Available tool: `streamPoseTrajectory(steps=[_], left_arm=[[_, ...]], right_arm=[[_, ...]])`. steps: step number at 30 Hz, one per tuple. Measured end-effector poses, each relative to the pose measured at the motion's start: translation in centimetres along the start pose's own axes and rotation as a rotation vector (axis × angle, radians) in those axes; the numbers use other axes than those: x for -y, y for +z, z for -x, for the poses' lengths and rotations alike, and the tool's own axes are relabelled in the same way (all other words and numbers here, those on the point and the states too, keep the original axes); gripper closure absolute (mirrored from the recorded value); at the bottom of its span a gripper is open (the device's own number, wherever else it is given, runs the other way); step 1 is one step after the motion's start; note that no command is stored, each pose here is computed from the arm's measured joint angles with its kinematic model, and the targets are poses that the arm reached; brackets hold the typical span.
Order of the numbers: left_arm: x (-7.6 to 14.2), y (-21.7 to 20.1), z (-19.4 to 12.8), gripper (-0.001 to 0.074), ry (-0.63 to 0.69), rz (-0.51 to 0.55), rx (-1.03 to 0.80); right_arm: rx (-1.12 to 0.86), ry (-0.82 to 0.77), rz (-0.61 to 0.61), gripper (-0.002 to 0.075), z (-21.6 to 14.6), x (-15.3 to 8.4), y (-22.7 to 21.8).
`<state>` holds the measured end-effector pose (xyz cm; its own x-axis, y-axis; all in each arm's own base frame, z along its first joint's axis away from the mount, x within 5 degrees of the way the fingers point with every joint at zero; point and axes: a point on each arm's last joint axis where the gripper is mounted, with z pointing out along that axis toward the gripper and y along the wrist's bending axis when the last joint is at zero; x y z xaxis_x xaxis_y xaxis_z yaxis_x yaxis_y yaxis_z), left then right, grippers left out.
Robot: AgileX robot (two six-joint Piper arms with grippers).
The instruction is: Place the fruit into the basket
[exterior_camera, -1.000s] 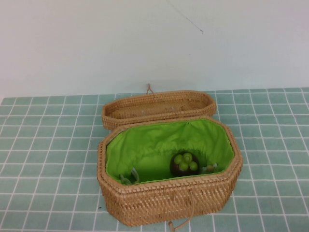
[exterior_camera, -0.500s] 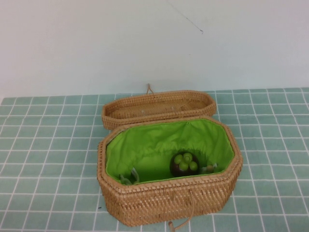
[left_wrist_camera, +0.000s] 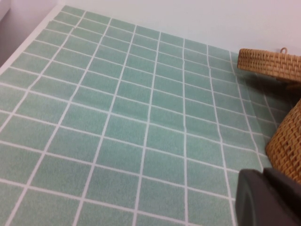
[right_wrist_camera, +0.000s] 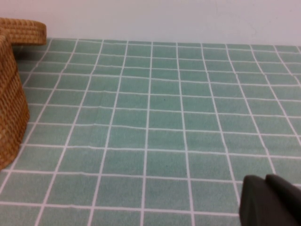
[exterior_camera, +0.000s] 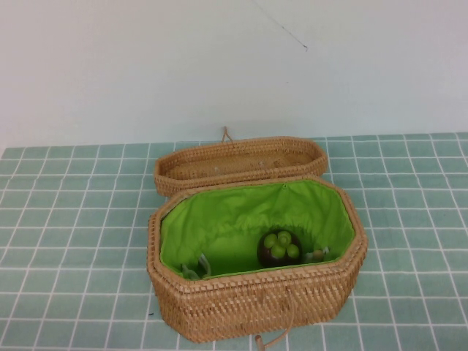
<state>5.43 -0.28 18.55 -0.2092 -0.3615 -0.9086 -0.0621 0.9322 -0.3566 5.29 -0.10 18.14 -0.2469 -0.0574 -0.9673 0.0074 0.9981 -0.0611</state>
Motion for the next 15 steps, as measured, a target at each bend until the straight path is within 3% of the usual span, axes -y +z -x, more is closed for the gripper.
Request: streamPoseTrajectory(steps=[15], left_arm=[[0.00,0.00,0.00,0.0738,0.000,0.000,0.000]], right_arm=[[0.000,0.000,0.000,0.0728,0.00,0.00,0.00]])
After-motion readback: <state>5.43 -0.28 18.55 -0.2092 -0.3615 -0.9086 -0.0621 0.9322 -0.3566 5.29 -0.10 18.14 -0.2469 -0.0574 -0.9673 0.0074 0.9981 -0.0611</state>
